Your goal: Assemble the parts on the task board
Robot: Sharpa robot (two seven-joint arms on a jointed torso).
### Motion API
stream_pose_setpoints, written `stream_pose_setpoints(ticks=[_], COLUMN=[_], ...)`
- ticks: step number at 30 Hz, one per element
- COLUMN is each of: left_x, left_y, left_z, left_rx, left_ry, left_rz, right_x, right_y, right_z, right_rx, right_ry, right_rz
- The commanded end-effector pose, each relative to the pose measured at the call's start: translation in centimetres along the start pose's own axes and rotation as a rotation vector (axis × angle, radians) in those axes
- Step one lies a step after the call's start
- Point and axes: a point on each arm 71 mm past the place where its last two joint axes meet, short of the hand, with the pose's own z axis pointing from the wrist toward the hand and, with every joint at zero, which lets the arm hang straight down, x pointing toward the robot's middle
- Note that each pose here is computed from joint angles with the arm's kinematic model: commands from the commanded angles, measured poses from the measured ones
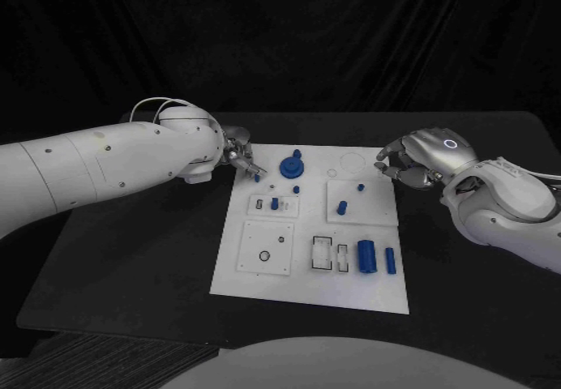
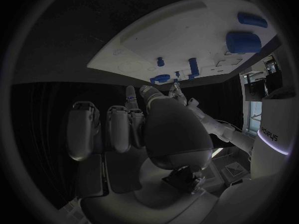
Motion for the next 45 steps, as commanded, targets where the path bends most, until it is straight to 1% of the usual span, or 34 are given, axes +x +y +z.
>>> stream_pose_setpoints(ticks=[1,21,32,38,45], left_x=[0.29,0.47,0.49,0.46,0.40], left_y=[-0.23,-0.36,-0.16,-0.03,-0.05], left_z=[0.09,0.19,0.16,0.11,-0.01], left_rx=[0.016,0.044,0.050,0.059,0.076], left_ry=[0.017,0.016,0.017,0.011,-0.006], left_rz=[0.007,0.003,0.001,-0.002,-0.010], right_x=[-0.05,0.10,0.23,0.28,0.31], right_y=[0.01,0.01,-0.01,-0.03,-0.05], right_z=[-0.02,0.01,0.01,0.03,0.03], right_rx=[0.002,0.003,0.005,0.006,0.009], right_ry=[-0.013,-0.009,-0.003,0.001,0.004], right_rz=[0.002,0.002,0.000,-0.001,-0.002])
